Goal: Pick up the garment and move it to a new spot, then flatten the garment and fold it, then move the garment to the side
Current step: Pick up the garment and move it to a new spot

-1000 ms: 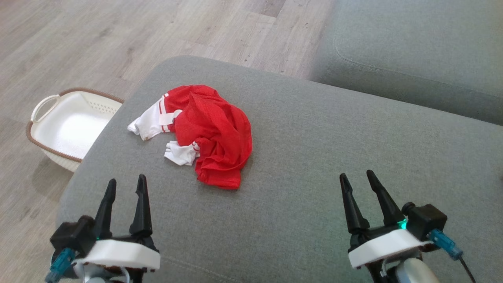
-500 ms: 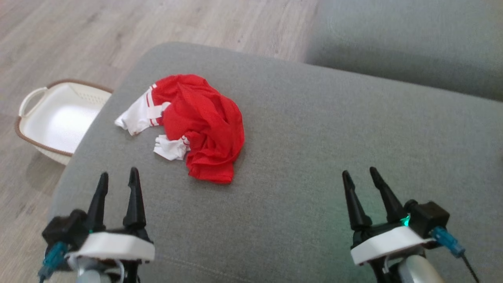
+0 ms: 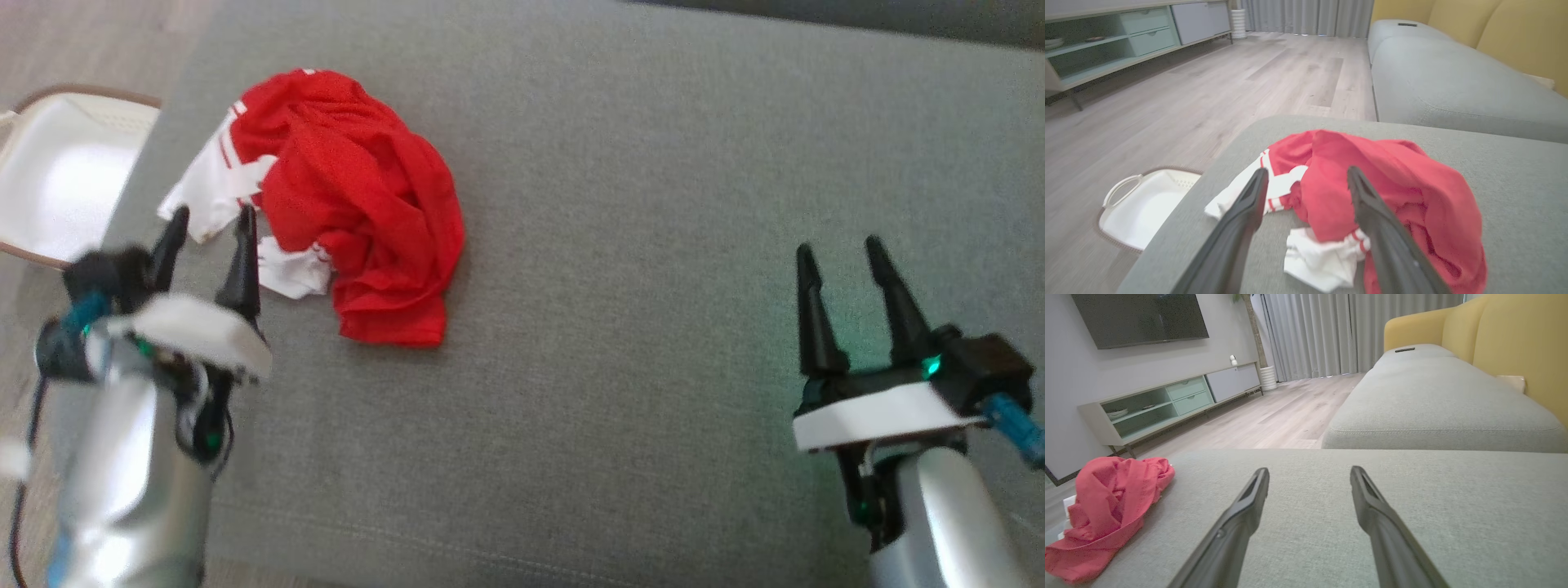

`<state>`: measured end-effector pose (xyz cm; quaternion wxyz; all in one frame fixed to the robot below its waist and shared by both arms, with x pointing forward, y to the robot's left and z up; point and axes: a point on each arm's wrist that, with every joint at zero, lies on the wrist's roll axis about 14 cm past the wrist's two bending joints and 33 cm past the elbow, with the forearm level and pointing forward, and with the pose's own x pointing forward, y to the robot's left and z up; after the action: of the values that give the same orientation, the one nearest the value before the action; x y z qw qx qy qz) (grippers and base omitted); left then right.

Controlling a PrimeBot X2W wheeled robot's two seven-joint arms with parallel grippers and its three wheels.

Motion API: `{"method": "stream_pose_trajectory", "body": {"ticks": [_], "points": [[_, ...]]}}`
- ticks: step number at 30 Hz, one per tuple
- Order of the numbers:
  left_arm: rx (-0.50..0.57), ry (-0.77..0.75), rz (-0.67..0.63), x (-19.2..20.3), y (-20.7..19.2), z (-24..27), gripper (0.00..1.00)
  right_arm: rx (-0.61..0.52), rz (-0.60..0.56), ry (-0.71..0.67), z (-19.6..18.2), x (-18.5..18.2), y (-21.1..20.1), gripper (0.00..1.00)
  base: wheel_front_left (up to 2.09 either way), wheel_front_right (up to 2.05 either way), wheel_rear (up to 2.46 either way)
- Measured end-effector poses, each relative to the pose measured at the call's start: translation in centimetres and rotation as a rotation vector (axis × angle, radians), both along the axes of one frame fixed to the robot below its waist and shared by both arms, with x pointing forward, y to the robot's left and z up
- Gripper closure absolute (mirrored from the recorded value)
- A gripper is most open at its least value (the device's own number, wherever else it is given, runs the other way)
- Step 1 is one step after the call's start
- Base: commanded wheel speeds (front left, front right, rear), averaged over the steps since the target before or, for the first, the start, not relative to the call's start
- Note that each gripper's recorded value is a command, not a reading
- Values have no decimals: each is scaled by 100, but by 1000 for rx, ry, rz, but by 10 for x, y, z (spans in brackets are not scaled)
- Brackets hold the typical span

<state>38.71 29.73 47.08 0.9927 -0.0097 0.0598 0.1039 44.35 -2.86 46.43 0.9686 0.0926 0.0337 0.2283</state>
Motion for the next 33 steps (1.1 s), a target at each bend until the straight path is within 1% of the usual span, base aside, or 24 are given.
{"method": "stream_pose_trajectory", "body": {"ticks": [4,6,9,11,15,18,19,21,26,29,33], "points": [[13,142,-54,34,0,-20,0,-9,-42,0,-3,14,-14,0,0,0,0],[-1,220,-68,45,-1,-34,0,-10,-53,5,-5,17,-18,0,0,0,0],[-23,354,-72,50,-1,-61,0,-12,-68,20,-12,19,-24,0,0,0,0],[-15,418,-85,51,-1,-76,0,-18,-76,36,-17,19,-28,0,0,0,0],[-28,504,-121,55,-12,-96,0,-23,-97,44,-22,21,-36,0,0,0,0],[-50,533,-134,57,-18,-105,1,-26,-108,50,-24,21,-40,0,0,0,0],[-53,540,-139,56,-19,-106,100,-26,-110,51,-24,21,-41,0,0,0,0],[-58,551,-149,55,-22,-110,100,-28,-114,51,-24,20,-43,0,0,0,0],[-34,453,-172,62,-24,-96,100,-31,-119,46,-21,18,-45,0,0,0,0],[-22,340,-182,71,-26,-75,100,-28,-117,36,-16,15,-44,0,0,0,0],[-8,155,-222,89,-38,-30,100,-9,-126,6,-3,11,-47,0,0,0,0]]}}
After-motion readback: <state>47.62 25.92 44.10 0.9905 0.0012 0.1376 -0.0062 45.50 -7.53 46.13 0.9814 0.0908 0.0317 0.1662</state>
